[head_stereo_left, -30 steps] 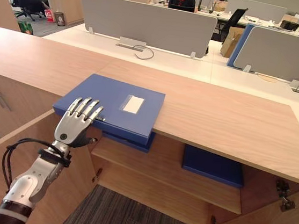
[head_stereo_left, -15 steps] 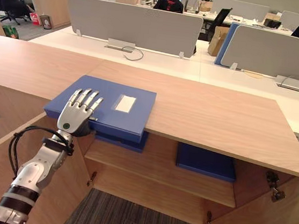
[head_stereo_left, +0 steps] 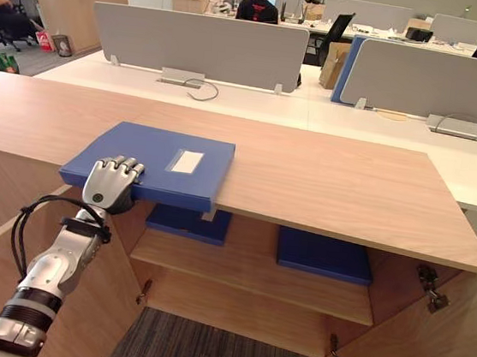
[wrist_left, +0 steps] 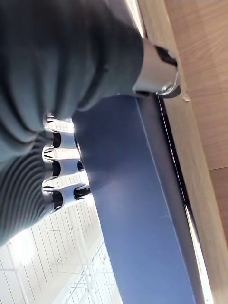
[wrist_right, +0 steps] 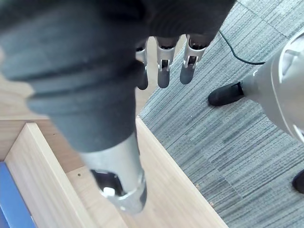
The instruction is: Walk over to the cabinet, pick up the folder, carry it to the office cabinet, place the folder inside the office cabinet, then close the office cabinet door
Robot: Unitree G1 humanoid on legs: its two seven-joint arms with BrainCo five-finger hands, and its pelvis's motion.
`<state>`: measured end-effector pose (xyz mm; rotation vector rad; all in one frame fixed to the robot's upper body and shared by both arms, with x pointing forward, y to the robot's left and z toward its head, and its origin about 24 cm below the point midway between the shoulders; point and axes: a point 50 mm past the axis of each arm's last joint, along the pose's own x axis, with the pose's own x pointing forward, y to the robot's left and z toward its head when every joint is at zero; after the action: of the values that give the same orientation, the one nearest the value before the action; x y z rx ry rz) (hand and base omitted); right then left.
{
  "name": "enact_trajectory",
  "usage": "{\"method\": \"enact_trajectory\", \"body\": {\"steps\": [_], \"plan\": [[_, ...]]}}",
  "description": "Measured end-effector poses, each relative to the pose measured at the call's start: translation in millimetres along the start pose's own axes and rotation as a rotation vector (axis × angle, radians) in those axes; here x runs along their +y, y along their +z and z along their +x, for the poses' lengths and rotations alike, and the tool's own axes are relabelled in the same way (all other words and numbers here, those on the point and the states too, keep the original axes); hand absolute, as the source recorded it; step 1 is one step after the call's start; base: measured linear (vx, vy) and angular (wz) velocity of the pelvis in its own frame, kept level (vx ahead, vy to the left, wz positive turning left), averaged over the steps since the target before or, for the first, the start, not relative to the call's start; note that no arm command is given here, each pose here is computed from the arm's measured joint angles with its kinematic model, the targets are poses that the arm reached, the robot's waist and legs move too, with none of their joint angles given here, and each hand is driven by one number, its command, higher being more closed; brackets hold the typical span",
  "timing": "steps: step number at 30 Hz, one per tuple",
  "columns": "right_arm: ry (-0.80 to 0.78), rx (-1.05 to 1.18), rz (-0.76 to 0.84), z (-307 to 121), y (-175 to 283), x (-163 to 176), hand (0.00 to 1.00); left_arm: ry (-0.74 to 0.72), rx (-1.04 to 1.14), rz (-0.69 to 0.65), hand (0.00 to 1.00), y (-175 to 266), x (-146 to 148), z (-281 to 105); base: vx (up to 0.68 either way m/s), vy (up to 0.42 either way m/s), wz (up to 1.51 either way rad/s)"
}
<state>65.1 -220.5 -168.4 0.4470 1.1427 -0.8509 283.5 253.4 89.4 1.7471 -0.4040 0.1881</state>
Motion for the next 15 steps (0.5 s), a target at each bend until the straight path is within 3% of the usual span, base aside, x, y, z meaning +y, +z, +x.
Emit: {"method": "enact_trajectory", "body": {"steps": [7, 10, 13, 15], "plan": [[0.008, -0.012, -0.012, 1, 6, -2, 0.0, 0.034, 0.024, -0.023, 1.0, 1, 3, 2, 0.0, 0.0, 0.0], [0.007, -0.015, -0.013, 1, 7, -3, 0.0, 0.088, 0.091, -0.093, 1.0, 6, 9, 1, 0.0, 0.0, 0.0], [0.017, -0.011, -0.043, 1, 5, -1, 0.0, 0.264, 0.239, -0.335, 1.0, 22, 35, -8, 0.01, 0.002, 0.01], [0.014, 0.013, -0.063, 1, -2, -2, 0.0, 0.426, 0.34, -0.666, 1.0, 38, 61, -24, 0.04, 0.003, 0.02]]}}
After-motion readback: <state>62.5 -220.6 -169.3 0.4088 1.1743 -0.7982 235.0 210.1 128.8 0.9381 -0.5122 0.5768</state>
